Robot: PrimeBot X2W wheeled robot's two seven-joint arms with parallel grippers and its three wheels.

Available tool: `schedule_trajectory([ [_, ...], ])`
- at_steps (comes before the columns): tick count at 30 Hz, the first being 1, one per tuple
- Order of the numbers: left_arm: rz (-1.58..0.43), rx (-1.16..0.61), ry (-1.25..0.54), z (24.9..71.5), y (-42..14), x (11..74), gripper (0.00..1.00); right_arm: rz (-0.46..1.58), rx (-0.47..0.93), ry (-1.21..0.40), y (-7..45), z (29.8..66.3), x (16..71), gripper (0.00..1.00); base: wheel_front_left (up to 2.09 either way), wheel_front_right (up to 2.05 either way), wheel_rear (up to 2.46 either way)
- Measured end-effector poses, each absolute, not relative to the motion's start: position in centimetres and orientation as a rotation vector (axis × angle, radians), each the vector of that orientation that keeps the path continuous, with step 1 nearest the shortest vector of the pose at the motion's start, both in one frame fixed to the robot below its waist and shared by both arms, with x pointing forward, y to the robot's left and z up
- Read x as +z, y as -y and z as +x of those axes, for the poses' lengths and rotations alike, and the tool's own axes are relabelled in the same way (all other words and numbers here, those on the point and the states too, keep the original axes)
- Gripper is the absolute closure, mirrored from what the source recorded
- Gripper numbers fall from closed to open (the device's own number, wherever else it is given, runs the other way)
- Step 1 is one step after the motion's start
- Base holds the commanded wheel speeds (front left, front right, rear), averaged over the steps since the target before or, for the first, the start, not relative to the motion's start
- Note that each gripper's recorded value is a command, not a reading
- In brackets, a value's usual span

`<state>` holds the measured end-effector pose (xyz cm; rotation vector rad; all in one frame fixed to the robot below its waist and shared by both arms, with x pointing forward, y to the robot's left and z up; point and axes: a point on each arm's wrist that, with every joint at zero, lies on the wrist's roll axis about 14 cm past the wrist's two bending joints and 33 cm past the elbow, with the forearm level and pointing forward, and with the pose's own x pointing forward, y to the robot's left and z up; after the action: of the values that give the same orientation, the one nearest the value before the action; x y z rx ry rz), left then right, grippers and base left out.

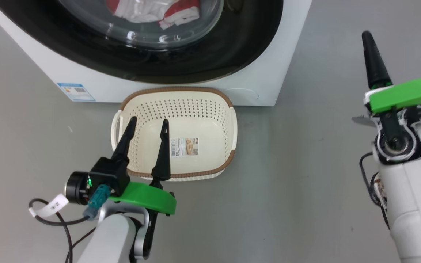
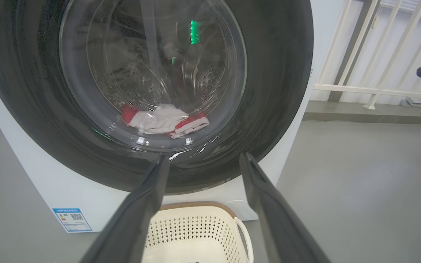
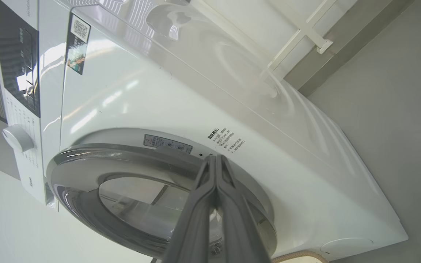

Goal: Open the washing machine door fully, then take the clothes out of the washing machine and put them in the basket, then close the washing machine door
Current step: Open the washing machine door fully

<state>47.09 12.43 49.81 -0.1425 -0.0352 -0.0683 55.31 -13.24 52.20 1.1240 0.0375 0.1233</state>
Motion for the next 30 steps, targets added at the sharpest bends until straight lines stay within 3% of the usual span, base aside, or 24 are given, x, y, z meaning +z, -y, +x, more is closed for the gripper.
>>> schedule_trajectory([
  [10, -0.142, -0.062, 0.020, 47.5, -12.8, 48.8, 0.00, 1.291, 0.215, -0.159, 11.4, 58.4, 52.0, 1.00, 0.00, 0.00, 0.00],
  [30, -0.134, -0.037, -0.030, 48.1, -13.8, 46.2, 0.00, 1.425, 0.358, -0.367, 7.3, 63.2, 51.1, 1.00, 0.00, 0.00, 0.00],
])
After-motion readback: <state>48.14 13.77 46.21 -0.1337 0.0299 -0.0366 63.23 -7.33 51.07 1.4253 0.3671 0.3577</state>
